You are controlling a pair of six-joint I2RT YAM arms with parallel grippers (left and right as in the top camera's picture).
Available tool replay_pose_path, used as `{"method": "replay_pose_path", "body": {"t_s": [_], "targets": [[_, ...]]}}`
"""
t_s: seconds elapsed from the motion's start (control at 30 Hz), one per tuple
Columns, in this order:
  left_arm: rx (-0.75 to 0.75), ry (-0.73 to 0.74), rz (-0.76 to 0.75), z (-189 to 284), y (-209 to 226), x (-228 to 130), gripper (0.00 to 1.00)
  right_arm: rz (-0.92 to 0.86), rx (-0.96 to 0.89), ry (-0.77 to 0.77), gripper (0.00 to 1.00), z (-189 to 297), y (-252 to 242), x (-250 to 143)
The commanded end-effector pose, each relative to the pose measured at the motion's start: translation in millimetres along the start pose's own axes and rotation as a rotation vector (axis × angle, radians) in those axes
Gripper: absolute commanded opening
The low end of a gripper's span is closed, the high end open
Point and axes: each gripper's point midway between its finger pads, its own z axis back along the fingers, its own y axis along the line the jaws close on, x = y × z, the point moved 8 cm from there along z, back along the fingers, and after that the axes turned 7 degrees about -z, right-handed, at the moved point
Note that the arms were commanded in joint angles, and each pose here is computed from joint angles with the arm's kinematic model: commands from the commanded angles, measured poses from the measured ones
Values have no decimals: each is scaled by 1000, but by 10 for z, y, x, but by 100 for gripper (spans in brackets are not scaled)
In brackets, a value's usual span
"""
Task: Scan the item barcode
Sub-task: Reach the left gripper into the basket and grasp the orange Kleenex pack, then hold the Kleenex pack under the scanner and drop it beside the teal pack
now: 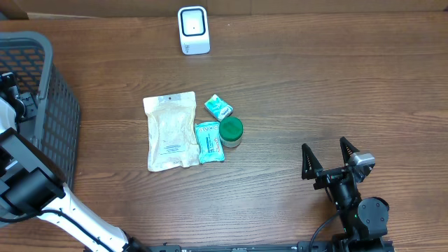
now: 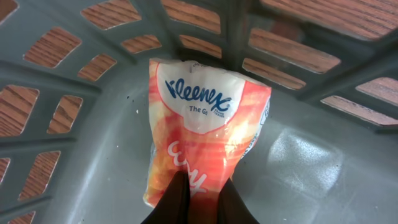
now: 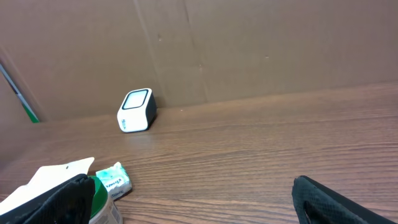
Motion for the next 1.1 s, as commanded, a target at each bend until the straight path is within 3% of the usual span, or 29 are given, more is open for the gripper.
{"method": "replay_pose_path", "body": {"t_s": [0.0,0.1,0.3,0.5,0.63,0.83,1.07], "targets": [[-41,39,43,-37,-107,-58,4,4,-12,-5,100,-2,-23,-20],[-36,-7,187,345,-45,107,4,4,-12,-5,100,-2,-24,-19],[-104,-250,364,1840,-68,552,4,4,-12,-5,100,-2,-24,-19],[-207,-524,301,3456,-429,454,4,4,-12,-5,100,-2,-24,-19],[-363,-563,207,4096,-1000,160,4,4,-12,-5,100,-2,-23,-20],[-509,-377,-104,4228,-2089,-262,4,4,-12,-5,100,-2,-23,-20],[-512,-72,-342,3537,-3208,-667,4,4,-12,-5,100,-2,-24,-19]]}}
